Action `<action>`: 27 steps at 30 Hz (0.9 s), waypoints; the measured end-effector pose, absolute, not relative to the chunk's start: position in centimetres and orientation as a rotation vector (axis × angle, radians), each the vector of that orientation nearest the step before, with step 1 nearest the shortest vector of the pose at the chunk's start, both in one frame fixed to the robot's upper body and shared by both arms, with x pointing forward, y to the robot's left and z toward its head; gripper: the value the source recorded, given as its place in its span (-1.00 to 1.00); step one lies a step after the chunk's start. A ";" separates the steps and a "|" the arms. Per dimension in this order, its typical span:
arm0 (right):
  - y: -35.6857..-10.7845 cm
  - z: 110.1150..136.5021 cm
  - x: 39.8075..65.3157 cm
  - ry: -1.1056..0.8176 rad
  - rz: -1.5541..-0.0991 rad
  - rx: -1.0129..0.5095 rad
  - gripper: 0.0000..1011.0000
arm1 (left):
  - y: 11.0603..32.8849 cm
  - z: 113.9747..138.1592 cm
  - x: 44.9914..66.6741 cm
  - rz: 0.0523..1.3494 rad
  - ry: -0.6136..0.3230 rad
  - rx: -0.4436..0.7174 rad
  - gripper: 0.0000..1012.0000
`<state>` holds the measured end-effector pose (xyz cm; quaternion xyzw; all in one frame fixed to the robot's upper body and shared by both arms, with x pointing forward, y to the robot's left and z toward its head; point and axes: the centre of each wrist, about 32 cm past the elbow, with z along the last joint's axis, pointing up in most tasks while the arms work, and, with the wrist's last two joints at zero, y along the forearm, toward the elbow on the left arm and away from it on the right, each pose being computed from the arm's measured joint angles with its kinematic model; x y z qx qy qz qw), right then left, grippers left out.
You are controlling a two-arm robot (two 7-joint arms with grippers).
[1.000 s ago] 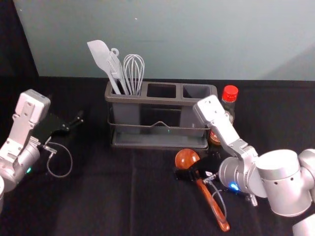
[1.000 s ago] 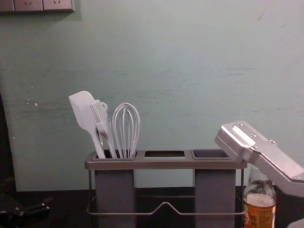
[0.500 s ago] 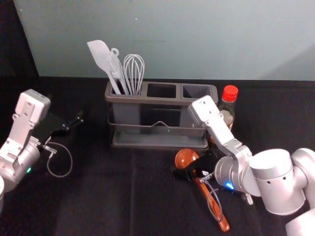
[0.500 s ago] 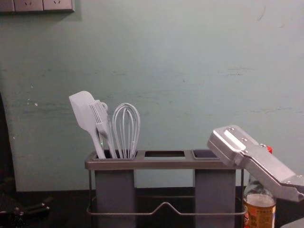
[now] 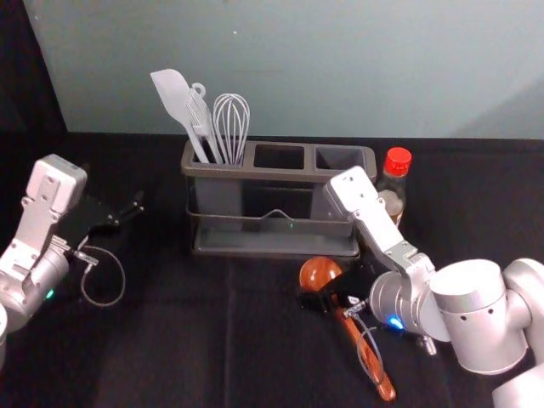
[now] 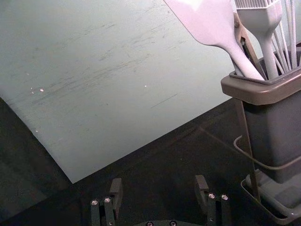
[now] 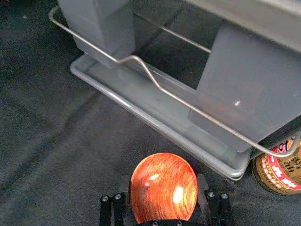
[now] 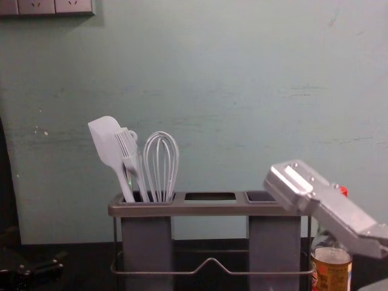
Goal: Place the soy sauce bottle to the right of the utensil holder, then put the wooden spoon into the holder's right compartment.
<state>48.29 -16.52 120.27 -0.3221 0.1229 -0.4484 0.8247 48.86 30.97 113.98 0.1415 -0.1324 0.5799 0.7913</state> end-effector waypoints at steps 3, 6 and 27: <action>-16.7 121.0 47.8 0.247 -0.951 -0.667 0.66 | 31.0 114.0 48.9 1.248 -0.285 0.304 0.99; -17.0 121.9 47.0 0.225 -0.943 -0.645 0.66 | 31.0 114.0 48.9 1.248 -0.285 0.304 0.99; -22.0 119.5 40.2 -0.239 -0.899 -0.042 0.66 | 31.0 114.0 48.9 1.248 -0.285 0.304 0.99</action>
